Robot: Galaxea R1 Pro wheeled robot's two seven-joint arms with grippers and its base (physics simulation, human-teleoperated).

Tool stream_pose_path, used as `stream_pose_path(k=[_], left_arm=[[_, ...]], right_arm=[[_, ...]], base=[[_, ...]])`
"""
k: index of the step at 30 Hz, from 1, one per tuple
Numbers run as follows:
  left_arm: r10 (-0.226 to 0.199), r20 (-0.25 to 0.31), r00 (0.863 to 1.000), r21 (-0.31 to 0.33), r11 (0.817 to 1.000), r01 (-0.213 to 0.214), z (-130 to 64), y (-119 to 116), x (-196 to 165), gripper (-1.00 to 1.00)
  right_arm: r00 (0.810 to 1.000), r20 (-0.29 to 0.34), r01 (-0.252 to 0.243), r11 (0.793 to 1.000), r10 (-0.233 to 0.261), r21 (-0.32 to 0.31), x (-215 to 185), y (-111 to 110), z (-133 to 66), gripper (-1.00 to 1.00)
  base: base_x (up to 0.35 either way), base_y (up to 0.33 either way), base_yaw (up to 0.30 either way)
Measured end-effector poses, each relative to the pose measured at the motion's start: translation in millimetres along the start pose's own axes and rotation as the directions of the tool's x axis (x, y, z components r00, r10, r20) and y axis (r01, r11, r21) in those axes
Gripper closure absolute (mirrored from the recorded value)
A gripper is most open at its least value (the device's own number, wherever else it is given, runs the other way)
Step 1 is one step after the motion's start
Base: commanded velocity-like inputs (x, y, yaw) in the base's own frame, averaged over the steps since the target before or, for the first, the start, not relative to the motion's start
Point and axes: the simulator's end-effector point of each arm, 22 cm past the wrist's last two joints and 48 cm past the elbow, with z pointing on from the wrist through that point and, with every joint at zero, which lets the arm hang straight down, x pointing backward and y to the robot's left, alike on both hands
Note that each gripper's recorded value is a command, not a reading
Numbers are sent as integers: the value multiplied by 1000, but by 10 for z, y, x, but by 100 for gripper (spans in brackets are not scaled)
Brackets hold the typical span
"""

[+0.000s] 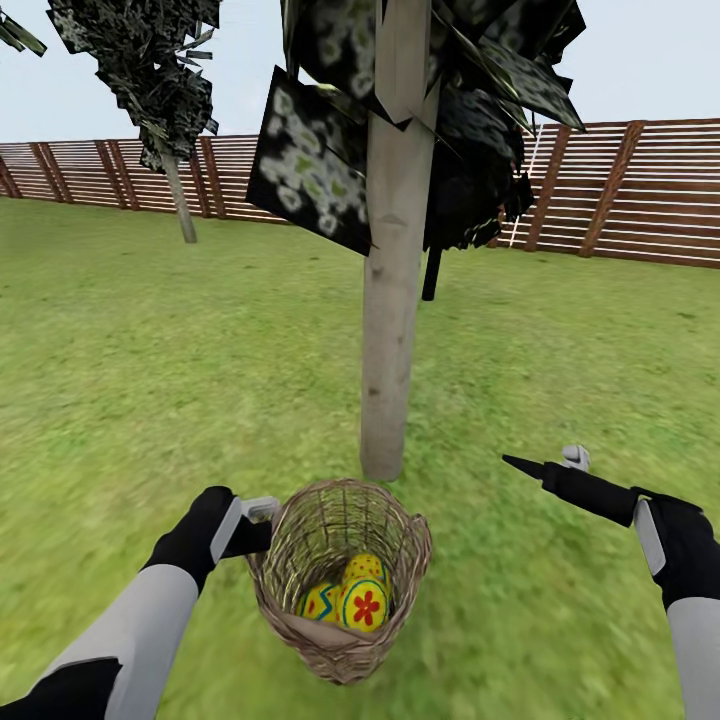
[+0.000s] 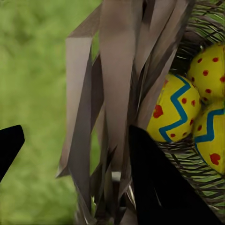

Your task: Take the three Easter eggs out of the wicker basket on the lawn in the garden, then place them on the lawn next to a single tree (choose any tree) so that all three eggs are next to the same tree and none are left in the basket.

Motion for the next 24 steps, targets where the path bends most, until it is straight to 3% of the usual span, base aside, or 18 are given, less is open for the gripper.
stream_pose_path(k=[7,24], left_arm=[[1,-53,999,4,1000,-1,1,-37,146,-100],[0,-51,999,9,1000,0,-349,-102,-16,-100]], right_arm=[[1000,0,0,1000,0,0,-93,65,-14,-100],[1000,-1,1,1000,-1,2,-397,275,-57,-100]], base=[[0,0,0],[0,0,0]])
